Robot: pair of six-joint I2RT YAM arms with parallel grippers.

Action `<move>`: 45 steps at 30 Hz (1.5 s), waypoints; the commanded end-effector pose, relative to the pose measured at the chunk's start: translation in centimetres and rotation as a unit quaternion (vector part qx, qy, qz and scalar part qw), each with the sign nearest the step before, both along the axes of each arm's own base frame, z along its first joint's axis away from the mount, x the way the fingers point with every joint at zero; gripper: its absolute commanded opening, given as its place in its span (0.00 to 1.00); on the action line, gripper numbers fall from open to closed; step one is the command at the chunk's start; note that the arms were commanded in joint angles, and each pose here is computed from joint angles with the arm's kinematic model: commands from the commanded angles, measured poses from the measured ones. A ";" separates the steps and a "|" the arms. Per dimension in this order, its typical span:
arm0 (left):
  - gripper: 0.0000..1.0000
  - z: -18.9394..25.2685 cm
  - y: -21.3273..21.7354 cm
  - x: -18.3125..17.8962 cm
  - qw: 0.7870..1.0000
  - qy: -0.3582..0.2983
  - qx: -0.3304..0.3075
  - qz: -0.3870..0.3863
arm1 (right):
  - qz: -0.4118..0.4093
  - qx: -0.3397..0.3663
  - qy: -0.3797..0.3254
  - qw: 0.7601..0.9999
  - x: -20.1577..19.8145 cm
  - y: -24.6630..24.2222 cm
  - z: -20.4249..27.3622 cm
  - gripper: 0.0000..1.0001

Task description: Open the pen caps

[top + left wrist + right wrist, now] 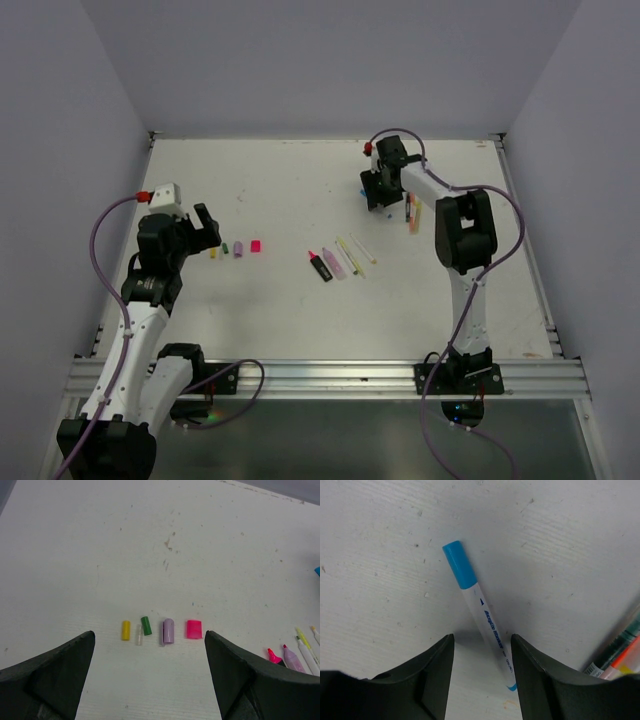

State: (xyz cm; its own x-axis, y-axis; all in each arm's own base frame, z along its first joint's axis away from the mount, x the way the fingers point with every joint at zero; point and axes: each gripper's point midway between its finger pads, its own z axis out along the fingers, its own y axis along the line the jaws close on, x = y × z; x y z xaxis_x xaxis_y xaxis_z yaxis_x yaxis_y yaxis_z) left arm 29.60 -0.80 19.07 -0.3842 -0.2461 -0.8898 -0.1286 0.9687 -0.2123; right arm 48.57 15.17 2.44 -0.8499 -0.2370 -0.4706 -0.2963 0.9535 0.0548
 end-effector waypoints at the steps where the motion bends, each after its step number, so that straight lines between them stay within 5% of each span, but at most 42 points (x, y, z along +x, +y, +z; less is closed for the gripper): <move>1: 0.94 1.2 -0.5 0.7 0.999 -0.028 0.004 -0.016 | 0.016 -0.020 -0.007 1.000 0.4 0.1 0.7 0.53; 7: 0.94 1.4 -0.8 0.7 0.999 -0.031 0.002 -0.025 | 0.035 -0.040 0.022 0.998 -1.3 0.9 -1.3 0.42; 12: 0.94 1.6 -1.8 0.7 0.998 -0.038 -0.010 -0.052 | 0.052 -0.045 0.026 0.997 -3.1 2.6 -2.1 0.16; 18: 0.94 2.1 -4.8 0.7 0.990 -0.046 -0.060 -0.117 | 0.060 -0.001 -0.010 0.998 -4.8 6.1 0.5 0.00; 26: 0.94 4.7 -8.9 0.4 0.965 -0.060 -0.161 -0.197 | 0.083 0.107 -0.115 0.984 -7.8 11.3 8.3 0.00; 35: 0.90 9.1 -12.1 1.2 0.942 -0.109 -0.224 -0.224 | 0.174 0.233 -0.211 0.933 -15.0 18.4 17.8 0.00; 41: 0.80 10.2 -15.0 1.9 0.938 -0.116 -0.238 -0.225 | 0.217 0.298 -0.241 0.898 -19.1 21.8 20.9 0.00; 45: 0.64 10.1 -16.2 2.0 0.934 -0.110 -0.254 -0.225 | 0.233 0.303 -0.246 0.891 -20.3 23.1 21.4 0.00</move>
